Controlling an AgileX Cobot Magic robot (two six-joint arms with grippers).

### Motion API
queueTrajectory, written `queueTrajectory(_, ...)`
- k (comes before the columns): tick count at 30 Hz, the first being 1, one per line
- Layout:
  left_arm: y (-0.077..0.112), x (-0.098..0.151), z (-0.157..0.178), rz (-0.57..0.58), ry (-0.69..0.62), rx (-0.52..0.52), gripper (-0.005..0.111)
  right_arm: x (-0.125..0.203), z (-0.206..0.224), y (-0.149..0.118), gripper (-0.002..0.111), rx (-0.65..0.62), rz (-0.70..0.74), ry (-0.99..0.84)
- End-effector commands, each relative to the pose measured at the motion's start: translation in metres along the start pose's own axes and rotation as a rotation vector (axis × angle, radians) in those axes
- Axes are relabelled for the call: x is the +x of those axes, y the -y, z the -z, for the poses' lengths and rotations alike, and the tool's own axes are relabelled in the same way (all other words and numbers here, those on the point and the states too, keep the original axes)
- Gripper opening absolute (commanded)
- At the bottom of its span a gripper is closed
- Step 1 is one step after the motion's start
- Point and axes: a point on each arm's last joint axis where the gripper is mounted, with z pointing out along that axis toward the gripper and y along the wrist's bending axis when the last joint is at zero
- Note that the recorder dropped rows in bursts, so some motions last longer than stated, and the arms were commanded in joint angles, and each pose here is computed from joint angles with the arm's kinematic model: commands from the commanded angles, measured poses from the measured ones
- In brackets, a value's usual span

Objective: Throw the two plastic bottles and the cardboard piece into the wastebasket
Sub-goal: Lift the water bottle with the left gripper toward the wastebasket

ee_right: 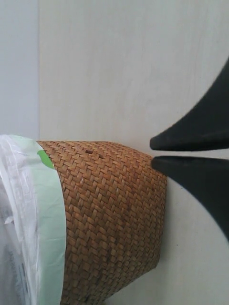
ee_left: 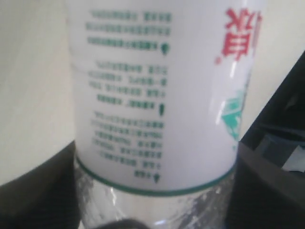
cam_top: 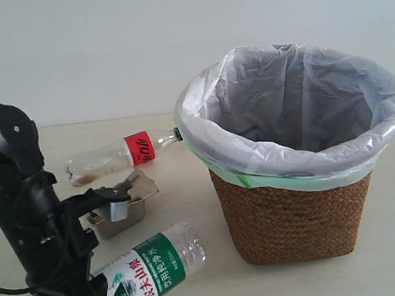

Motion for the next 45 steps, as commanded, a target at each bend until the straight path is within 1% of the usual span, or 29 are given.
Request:
queueTrajectory(1,0.017,0.016,0.030,0.025,0.005,-0.094,0.004,0.000,0.000,0.000,0.000,0.004,0.006,0.009)
queueTrajectory(3,0.023,0.025,0.045,0.057,0.015,-0.179,0.004,0.000,0.000,0.000,0.000,0.004,0.006,0.009)
queueTrajectory(4,0.028,0.034,0.060,0.094,0.051,-0.262,0.004,0.000,0.000,0.000,0.000,0.004,0.006,0.009)
queueTrajectory(6,0.038,0.046,0.084,0.160,0.166,-0.357,0.004,0.000,0.000,0.000,0.000,0.004,0.006,0.009)
queueTrajectory(7,0.049,0.057,0.100,0.147,0.239,-0.398,0.004,0.000,0.000,0.000,0.000,0.004,0.006,0.009)
queueTrajectory(8,0.053,0.063,0.108,0.149,0.281,-0.436,0.004,0.000,0.000,0.000,0.000,0.004,0.006,0.009)
queueTrajectory(10,0.061,0.087,0.138,0.217,0.436,-0.606,0.004,0.000,0.000,0.000,0.000,0.004,0.006,0.009)
queueTrajectory(11,0.065,0.102,0.156,0.289,0.565,-0.704,0.004,0.000,0.000,0.000,0.000,0.004,0.006,0.009)
queueTrajectory(13,0.075,0.129,0.185,0.369,0.796,-0.842,0.004,0.000,0.000,0.000,0.000,0.004,0.006,0.009)
queueTrajectory(16,0.084,0.153,0.202,0.408,0.922,-0.958,0.004,0.000,0.000,0.000,0.000,0.004,0.006,0.009)
queueTrajectory(18,0.084,0.166,0.208,0.472,0.958,-1.015,0.004,0.000,0.000,0.000,0.000,0.004,0.006,0.009)
queueTrajectory(20,0.075,0.182,0.213,0.652,0.963,-1.071,0.004,0.000,0.000,0.000,0.000,0.004,0.006,0.009)
queueTrajectory(22,0.058,0.196,0.216,0.827,0.967,-1.131,0.004,0.000,0.000,0.000,0.000,0.004,0.006,0.009)
queueTrajectory(24,0.048,0.197,0.217,0.843,1.001,-1.147,0.004,0.000,0.000,0.000,0.000,0.004,0.006,0.009)
queueTrajectory(28,0.029,0.183,0.213,0.834,1.067,-1.083,0.004,0.000,0.000,0.000,0.000,0.004,0.006,0.009)
queueTrajectory(29,0.020,0.175,0.210,0.822,1.087,-1.030,0.004,0.000,0.000,0.000,0.000,0.004,0.006,0.009)
queueTrajectory(30,0.003,0.158,0.203,0.808,1.110,-0.912,0.004,0.000,0.000,0.000,0.000,0.004,0.006,0.009)
queueTrajectory(33,-0.020,0.120,0.188,0.725,1.132,-0.699,0.004,0.000,0.000,0.000,0.000,0.004,0.006,0.009)
queueTrajectory(34,-0.025,0.082,0.181,0.640,1.189,-0.508,0.004,0.000,0.000,0.000,0.000,0.004,0.006,0.009)
queueTrajectory(35,-0.023,0.060,0.179,0.577,1.227,-0.405,0.004,0.000,0.000,0.000,0.000,0.004,0.006,0.009)
queueTrajectory(36,-0.008,0.018,0.180,0.426,1.311,-0.209,0.004,0.000,0.000,0.000,0.000,0.004,0.006,0.009)
queueTrajectory(37,0.004,-0.005,0.182,0.332,1.357,-0.102,0.004,0.000,0.000,0.000,0.000,0.004,0.006,0.009)
queueTrajectory(38,0.030,-0.043,0.186,0.191,1.437,0.098,0.004,0.000,0.000,0.000,0.000,0.004,0.006,0.009)
queueTrajectory(40,0.060,-0.076,0.204,0.018,1.470,0.169,0.004,0.000,0.000,0.000,0.000,0.004,0.006,0.009)
queueTrajectory(41,0.074,-0.081,0.223,-0.043,1.512,0.182,0.004,0.000,0.000,0.000,0.000,0.004,0.006,0.009)
queueTrajectory(42,0.080,-0.079,0.233,-0.062,1.527,0.177,0.004,0.000,0.000,0.000,0.000,0.004,0.006,0.009)
queueTrajectory(43,0.085,-0.071,0.247,-0.083,1.507,0.082,0.004,0.000,0.000,0.000,0.000,0.004,0.006,0.009)
queueTrajectory(44,0.085,-0.067,0.249,-0.076,1.483,0.031,0.004,0.000,0.000,0.000,0.000,0.004,0.006,0.009)
queueTrajectory(45,0.081,-0.053,0.250,-0.052,1.394,-0.123,0.004,0.000,0.000,0.000,0.000,0.004,0.006,0.009)
